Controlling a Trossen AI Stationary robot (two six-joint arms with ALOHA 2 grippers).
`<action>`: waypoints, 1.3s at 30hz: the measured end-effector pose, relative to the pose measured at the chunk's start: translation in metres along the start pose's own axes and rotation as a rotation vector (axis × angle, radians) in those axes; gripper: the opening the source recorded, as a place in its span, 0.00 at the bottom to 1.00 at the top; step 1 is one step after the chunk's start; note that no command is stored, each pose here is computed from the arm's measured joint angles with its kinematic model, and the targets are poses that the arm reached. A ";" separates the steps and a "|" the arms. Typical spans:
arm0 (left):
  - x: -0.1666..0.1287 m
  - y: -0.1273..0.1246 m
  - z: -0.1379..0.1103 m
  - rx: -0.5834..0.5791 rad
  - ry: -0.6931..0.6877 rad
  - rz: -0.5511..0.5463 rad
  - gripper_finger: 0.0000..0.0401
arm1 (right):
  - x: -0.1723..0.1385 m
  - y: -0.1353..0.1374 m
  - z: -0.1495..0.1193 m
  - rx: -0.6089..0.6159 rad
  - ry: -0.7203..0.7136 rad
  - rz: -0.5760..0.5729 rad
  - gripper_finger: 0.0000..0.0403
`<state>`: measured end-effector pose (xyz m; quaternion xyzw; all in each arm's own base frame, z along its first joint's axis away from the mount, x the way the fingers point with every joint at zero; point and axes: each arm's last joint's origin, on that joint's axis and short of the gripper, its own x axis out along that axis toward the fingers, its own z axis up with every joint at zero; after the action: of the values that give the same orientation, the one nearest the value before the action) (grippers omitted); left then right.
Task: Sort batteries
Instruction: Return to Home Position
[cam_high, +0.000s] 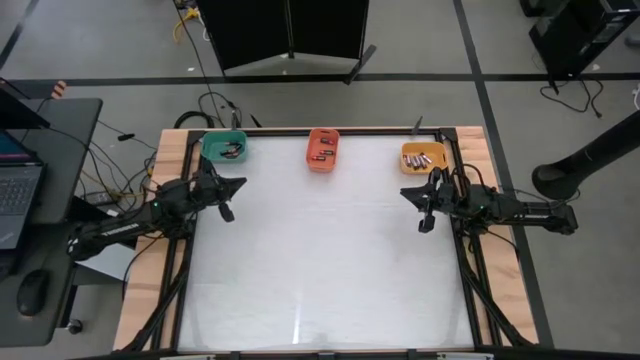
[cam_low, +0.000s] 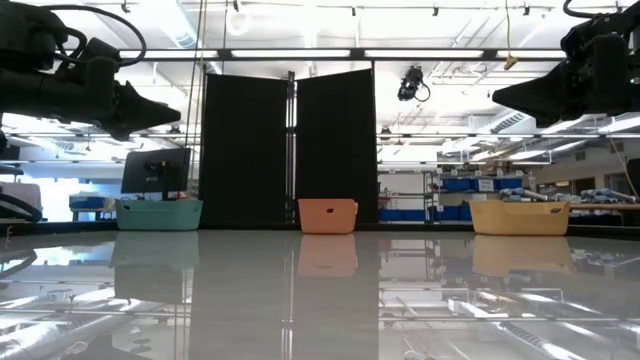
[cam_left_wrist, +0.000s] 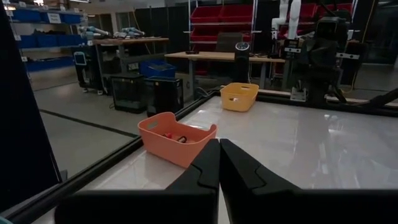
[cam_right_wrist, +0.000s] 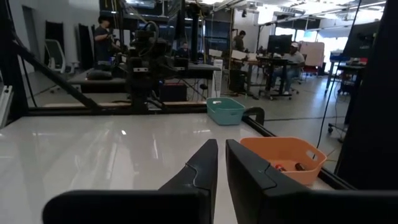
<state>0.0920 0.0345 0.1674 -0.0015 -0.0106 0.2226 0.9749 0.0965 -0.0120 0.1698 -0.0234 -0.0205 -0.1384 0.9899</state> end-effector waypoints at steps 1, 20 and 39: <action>0.000 0.000 0.000 0.000 0.000 0.000 0.04 | 0.000 0.000 0.000 -0.002 0.000 0.000 0.11; 0.000 0.000 0.000 0.000 0.000 0.000 0.04 | 0.000 0.000 0.000 -0.004 0.000 0.001 0.11; 0.000 0.000 0.000 0.000 0.000 0.000 0.04 | 0.000 0.000 0.000 -0.004 0.000 0.001 0.12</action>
<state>0.0920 0.0345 0.1673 -0.0016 -0.0104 0.2226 0.9749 0.0965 -0.0120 0.1698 -0.0254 -0.0203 -0.1378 0.9899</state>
